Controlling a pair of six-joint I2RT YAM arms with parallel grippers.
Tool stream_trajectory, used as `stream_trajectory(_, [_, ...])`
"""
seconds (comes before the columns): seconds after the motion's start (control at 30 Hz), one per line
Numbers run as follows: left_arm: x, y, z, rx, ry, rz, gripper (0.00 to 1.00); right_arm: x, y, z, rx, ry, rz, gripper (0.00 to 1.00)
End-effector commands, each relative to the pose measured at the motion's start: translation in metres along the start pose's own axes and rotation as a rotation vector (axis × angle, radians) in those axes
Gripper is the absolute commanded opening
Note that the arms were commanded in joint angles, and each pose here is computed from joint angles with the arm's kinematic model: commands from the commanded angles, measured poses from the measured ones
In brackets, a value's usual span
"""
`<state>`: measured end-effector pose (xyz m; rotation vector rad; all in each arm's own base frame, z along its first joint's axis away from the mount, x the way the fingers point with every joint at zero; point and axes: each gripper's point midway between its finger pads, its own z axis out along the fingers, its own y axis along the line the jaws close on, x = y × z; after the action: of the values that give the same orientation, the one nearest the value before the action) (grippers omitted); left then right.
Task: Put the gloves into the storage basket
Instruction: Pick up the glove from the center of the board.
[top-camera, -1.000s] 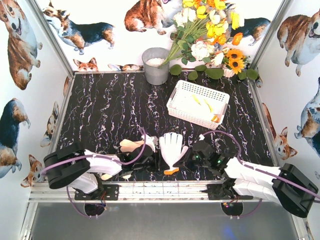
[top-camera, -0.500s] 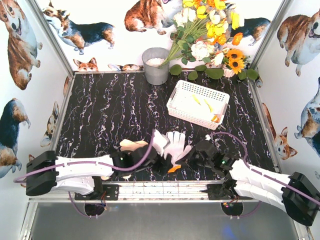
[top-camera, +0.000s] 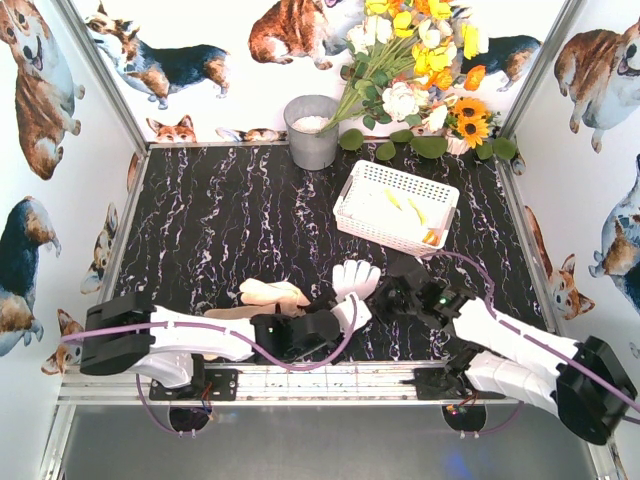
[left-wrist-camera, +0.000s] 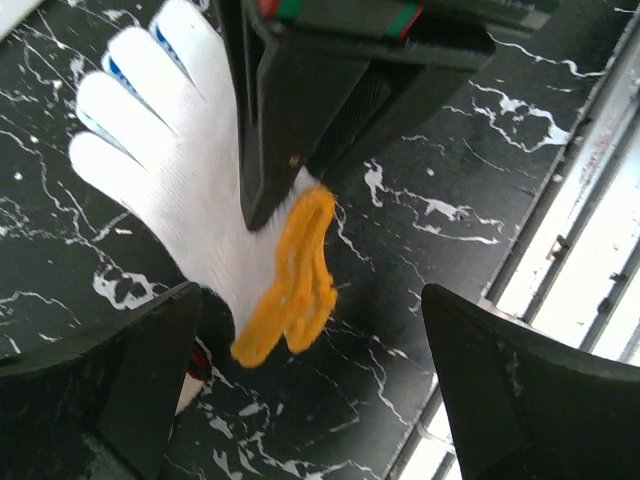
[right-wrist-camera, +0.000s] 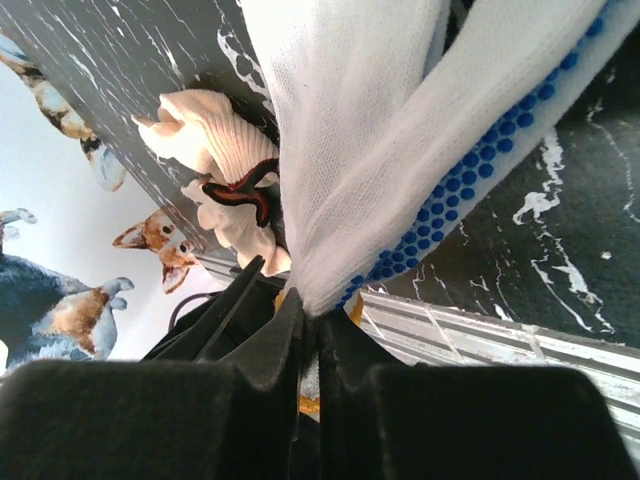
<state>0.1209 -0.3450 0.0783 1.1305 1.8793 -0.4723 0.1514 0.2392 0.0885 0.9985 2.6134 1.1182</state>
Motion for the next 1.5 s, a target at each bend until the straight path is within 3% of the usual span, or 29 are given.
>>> stream_trajectory(0.0, [-0.031,0.007,0.010,-0.054,-0.086,0.076,0.86,0.007,0.024,-0.006,-0.011,0.046,-0.011,0.00])
stream_trajectory(0.17, [-0.021,0.011,0.018,-0.078,-0.064,0.128,0.83,0.009,0.029,-0.004,-0.021,0.077,-0.001,0.00])
stream_trajectory(0.4, [-0.014,0.004,0.024,-0.045,-0.046,0.146,0.44,0.006,0.029,-0.007,-0.037,0.069,0.006,0.00])
stream_trajectory(0.57, [-0.014,0.003,0.028,-0.051,-0.034,0.139,0.09,0.000,0.028,-0.009,-0.049,0.047,0.012,0.00])
stream_trajectory(0.63, [-0.015,0.006,0.028,-0.068,-0.037,0.114,0.00,-0.003,0.025,-0.009,-0.051,0.035,0.017,0.06])
stream_trajectory(0.77, [-0.019,0.009,0.026,-0.079,-0.042,0.029,0.00,-0.010,0.021,-0.011,-0.059,-0.005,0.020,0.23])
stream_trajectory(0.87, [-0.019,0.014,0.026,-0.088,-0.027,-0.066,0.00,-0.019,0.019,-0.016,-0.070,-0.052,0.006,0.50])
stream_trajectory(1.0, [-0.023,0.014,0.029,-0.053,-0.032,-0.188,0.00,-0.030,0.010,-0.021,-0.061,-0.114,-0.004,0.69])
stream_trajectory(1.13, [-0.035,0.010,0.031,-0.029,-0.043,-0.243,0.00,-0.030,0.014,-0.020,-0.080,-0.103,-0.019,0.75])
stream_trajectory(1.47, [-0.043,0.002,0.029,0.015,-0.050,-0.279,0.00,-0.044,0.003,-0.002,-0.052,-0.158,-0.002,0.75])
